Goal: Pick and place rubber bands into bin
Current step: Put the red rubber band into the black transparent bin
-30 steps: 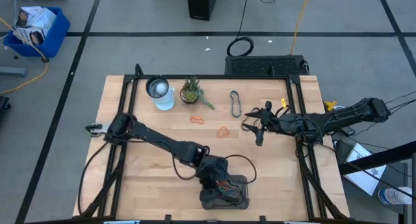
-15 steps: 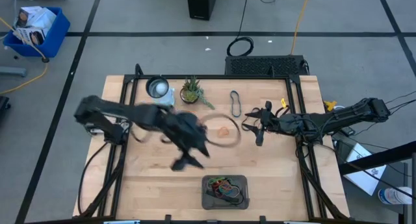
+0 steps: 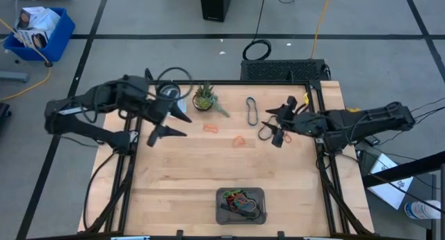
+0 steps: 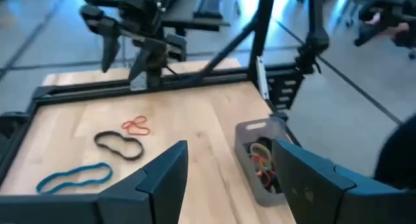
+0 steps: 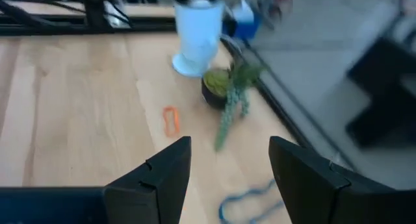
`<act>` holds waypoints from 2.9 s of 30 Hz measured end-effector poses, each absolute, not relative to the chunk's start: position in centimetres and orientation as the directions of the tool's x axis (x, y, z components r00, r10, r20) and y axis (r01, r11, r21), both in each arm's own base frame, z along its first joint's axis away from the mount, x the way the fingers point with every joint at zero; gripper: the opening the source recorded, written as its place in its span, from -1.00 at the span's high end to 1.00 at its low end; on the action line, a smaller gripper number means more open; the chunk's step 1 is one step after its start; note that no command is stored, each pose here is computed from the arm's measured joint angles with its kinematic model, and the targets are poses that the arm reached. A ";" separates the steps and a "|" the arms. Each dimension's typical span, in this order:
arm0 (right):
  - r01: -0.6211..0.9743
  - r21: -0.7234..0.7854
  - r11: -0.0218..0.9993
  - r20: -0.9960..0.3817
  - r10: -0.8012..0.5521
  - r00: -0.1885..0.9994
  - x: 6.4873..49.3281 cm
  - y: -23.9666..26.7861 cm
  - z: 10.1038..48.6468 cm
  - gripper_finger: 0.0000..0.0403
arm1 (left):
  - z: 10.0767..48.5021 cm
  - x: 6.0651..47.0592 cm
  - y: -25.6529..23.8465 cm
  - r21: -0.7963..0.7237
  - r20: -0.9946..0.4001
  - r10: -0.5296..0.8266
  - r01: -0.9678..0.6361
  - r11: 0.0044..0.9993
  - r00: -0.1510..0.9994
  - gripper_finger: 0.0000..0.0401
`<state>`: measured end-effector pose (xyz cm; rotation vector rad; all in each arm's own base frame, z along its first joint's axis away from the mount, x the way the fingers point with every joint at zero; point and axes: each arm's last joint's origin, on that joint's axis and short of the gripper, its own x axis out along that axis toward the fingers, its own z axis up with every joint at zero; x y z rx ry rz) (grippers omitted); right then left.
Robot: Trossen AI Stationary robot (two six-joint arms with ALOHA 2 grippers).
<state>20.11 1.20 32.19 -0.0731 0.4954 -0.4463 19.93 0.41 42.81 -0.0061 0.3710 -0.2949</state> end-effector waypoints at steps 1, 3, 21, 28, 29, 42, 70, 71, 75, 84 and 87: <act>0.418 -0.146 0.896 -0.480 -0.434 0.762 20.2 1.0 32.5 0.00 | 42.1 19.3 0.6 -0.057 -0.336 -0.274 0.271 0.961 0.901 -0.15; 0.464 -0.093 0.881 -0.578 -0.427 0.695 20.3 0.4 32.6 0.01 | 40.5 18.2 0.9 -0.068 -0.301 -0.254 0.245 0.967 0.919 -0.15; 0.814 -0.166 0.557 -0.958 -0.287 0.001 19.3 -2.9 19.8 0.00 | 30.6 16.1 2.0 -0.208 -0.182 -0.175 0.136 0.969 0.968 -0.15; 0.834 -0.116 0.540 -0.957 -0.286 0.052 18.6 -2.9 16.3 0.01 | 30.5 16.0 2.0 -0.229 -0.181 -0.175 0.132 0.964 0.968 -0.15; 0.837 -0.111 0.536 -0.957 -0.286 0.056 18.6 -2.9 16.0 0.01 | 30.6 16.0 2.0 -0.229 -0.179 -0.175 0.132 0.964 0.968 -0.15; 0.865 -0.047 0.500 -0.960 -0.261 0.098 16.8 -2.7 12.3 0.02 | 30.7 16.1 2.0 -0.243 -0.164 -0.175 0.132 0.961 0.971 -0.15; 0.852 -0.008 0.523 -0.950 -0.271 0.157 16.7 -2.7 12.9 0.57 | 30.7 16.1 2.0 -0.270 -0.167 -0.175 0.126 0.955 0.970 -0.15; 0.852 -0.008 0.523 -0.950 -0.271 0.157 16.7 -2.7 12.9 0.65 | 30.7 16.1 2.0 -0.271 -0.167 -0.175 0.126 0.954 0.970 -0.15; 0.852 -0.008 0.524 -0.949 -0.274 0.159 16.7 -2.7 12.9 0.94 | 30.7 16.1 2.0 -0.271 -0.167 -0.175 0.126 0.954 0.970 -0.15; 0.695 0.356 0.625 -0.799 -0.182 0.573 18.6 -1.6 16.3 0.99 | 30.7 16.1 1.9 -0.272 -0.167 -0.175 0.126 0.954 0.970 -0.15; 0.538 0.489 0.687 -0.602 -0.181 0.778 19.1 -1.1 19.2 1.00 | 30.7 16.1 1.9 -0.295 -0.167 -0.176 0.121 0.948 0.970 -0.15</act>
